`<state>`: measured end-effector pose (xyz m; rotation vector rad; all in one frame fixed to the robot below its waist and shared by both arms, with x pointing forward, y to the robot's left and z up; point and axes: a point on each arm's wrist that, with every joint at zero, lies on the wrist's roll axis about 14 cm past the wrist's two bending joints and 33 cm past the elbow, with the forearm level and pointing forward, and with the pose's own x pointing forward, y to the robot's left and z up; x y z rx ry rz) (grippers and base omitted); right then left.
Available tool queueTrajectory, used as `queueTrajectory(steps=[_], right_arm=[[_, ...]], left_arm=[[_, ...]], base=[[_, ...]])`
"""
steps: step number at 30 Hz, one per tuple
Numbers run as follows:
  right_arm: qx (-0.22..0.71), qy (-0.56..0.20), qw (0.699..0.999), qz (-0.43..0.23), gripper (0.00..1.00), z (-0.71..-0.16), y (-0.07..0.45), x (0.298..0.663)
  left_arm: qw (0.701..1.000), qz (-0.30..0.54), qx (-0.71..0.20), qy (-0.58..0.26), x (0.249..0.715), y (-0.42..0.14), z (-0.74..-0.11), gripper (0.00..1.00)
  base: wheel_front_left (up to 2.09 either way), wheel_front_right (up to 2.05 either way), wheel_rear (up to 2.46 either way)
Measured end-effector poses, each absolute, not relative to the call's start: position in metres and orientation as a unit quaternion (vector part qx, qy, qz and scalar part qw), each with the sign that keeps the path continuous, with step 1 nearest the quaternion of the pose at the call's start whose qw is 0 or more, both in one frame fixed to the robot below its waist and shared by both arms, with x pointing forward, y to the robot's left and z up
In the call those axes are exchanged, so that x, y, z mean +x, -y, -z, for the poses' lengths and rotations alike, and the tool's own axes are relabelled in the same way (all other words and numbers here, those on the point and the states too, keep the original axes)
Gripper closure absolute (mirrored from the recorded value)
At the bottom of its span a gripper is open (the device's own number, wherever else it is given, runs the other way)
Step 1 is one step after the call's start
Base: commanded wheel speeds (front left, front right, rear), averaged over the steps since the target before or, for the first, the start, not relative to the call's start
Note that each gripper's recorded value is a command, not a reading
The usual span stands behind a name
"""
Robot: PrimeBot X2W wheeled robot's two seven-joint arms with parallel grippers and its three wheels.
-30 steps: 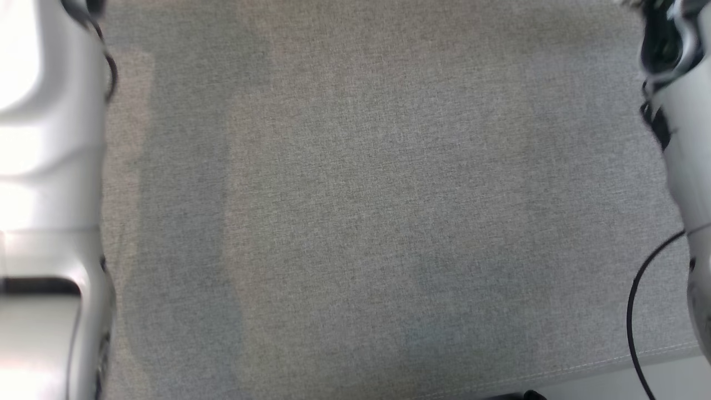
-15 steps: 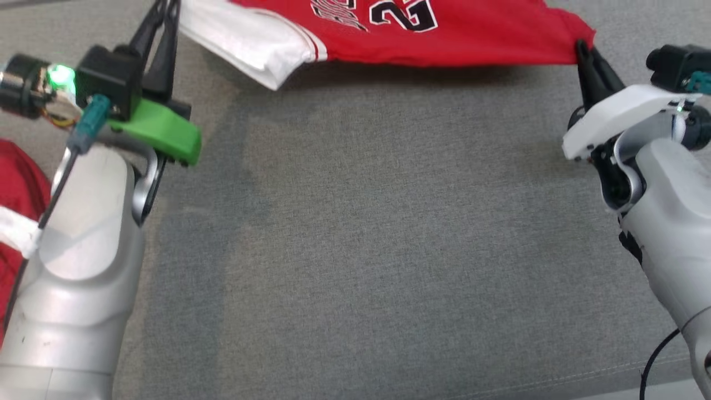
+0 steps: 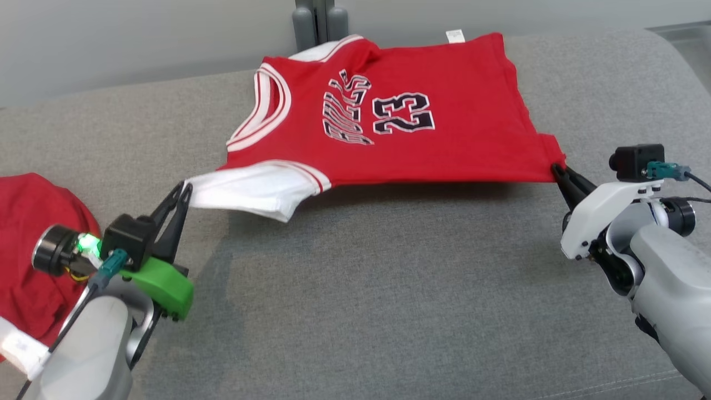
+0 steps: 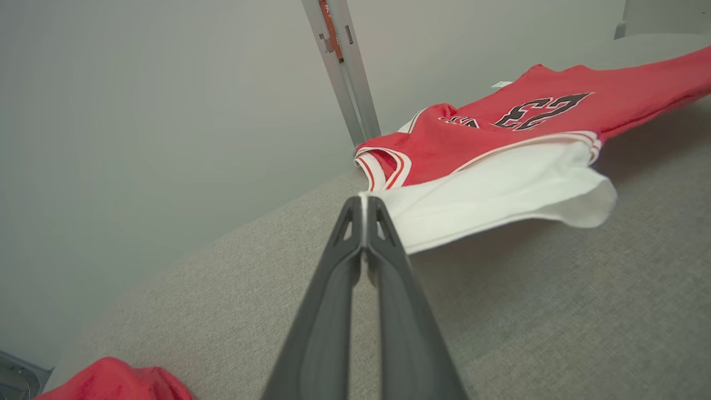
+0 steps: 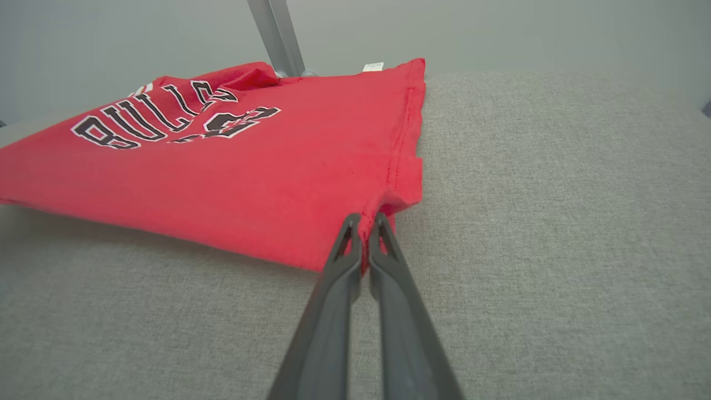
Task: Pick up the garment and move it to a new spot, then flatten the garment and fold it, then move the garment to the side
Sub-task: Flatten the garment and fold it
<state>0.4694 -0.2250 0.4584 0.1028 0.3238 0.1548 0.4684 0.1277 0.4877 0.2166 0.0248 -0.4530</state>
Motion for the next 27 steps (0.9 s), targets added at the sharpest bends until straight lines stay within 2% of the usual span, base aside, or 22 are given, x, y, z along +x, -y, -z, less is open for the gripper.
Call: queueTrajectory(steps=[12,27], right_arm=[[0.035,-0.22,0.968,-0.114,1.0,-0.452,0.22,0.417],[0.053,-0.346,0.926,-0.143,1.0,-0.437,0.236,0.346]], left_arm=[[0.963,0.244,0.108,-0.047,0.397,-0.145,-0.474,1.0],[0.95,0.295,0.06,-0.087,0.32,-0.129,-0.475,1.0]], base=[[0.0,0.0,0.0],[0.0,0.0,0.0]])
